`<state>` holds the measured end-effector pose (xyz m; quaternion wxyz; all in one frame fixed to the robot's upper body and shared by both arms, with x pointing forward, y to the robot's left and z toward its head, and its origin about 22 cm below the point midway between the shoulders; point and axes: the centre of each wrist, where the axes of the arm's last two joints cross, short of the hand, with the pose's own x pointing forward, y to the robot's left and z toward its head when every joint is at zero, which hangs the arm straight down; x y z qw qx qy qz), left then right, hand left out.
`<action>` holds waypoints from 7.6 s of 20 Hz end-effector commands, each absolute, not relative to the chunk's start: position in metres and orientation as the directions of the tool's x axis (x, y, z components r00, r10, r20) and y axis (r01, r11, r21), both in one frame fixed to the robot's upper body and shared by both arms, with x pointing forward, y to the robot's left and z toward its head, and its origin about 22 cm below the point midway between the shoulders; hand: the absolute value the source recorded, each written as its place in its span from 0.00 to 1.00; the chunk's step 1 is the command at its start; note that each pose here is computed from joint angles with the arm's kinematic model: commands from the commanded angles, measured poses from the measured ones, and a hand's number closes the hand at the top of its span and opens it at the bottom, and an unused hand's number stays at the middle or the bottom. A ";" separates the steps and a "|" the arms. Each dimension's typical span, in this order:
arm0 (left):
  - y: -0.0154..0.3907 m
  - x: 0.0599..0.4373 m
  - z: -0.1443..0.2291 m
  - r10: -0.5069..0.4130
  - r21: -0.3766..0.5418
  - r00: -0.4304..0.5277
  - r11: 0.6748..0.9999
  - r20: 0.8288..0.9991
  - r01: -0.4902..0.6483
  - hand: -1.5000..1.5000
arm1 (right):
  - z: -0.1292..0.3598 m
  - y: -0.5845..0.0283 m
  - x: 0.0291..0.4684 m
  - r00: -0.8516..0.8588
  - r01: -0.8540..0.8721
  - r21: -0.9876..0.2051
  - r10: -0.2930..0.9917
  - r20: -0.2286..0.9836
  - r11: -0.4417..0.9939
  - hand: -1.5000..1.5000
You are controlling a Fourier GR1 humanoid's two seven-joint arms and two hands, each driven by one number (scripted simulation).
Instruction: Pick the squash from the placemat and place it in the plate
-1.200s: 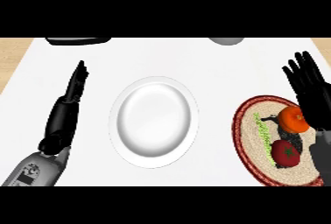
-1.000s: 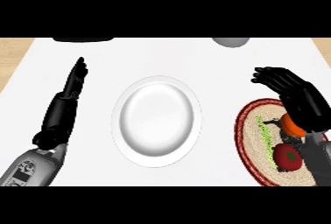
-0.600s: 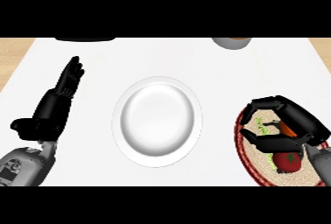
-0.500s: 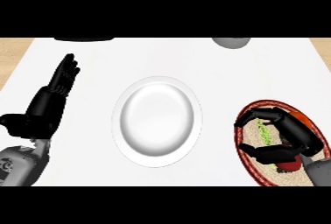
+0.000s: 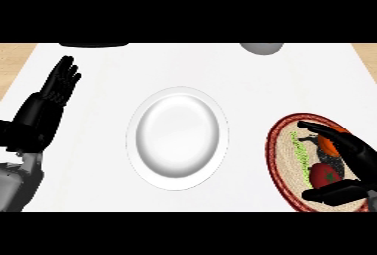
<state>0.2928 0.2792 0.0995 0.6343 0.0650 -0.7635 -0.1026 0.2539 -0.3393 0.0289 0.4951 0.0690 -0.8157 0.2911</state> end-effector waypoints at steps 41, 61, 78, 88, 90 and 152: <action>0.272 0.296 0.105 -0.216 0.229 -0.200 0.972 0.956 0.046 0.50 | 0.090 -0.375 0.317 -0.187 -0.571 -0.819 0.981 0.059 -0.059 0.00; 0.276 0.295 0.094 -0.219 0.230 -0.198 0.973 0.955 0.035 0.50 | 0.007 -0.358 0.314 -0.264 -0.344 -0.938 0.962 0.061 -0.035 1.00; 0.278 0.292 0.105 -0.230 0.238 -0.177 0.971 0.957 0.024 0.50 | 0.098 -0.385 0.305 -0.129 -0.077 -0.983 0.976 0.178 0.169 1.00; 0.304 0.283 0.090 -0.237 0.243 -0.164 0.970 0.957 0.014 0.50 | 0.159 -0.316 0.274 -0.470 -0.048 -0.847 0.736 0.487 0.529 1.00; 0.287 0.300 0.111 -0.229 0.238 -0.189 0.971 0.955 0.023 0.50 | 0.165 -0.282 0.258 -0.486 -0.062 -0.845 0.723 0.491 0.532 1.00; 0.276 0.289 0.101 -0.230 0.239 -0.180 0.971 0.956 0.029 0.50 | 0.084 -0.123 0.381 -0.187 -0.186 -0.241 0.207 0.960 0.953 0.00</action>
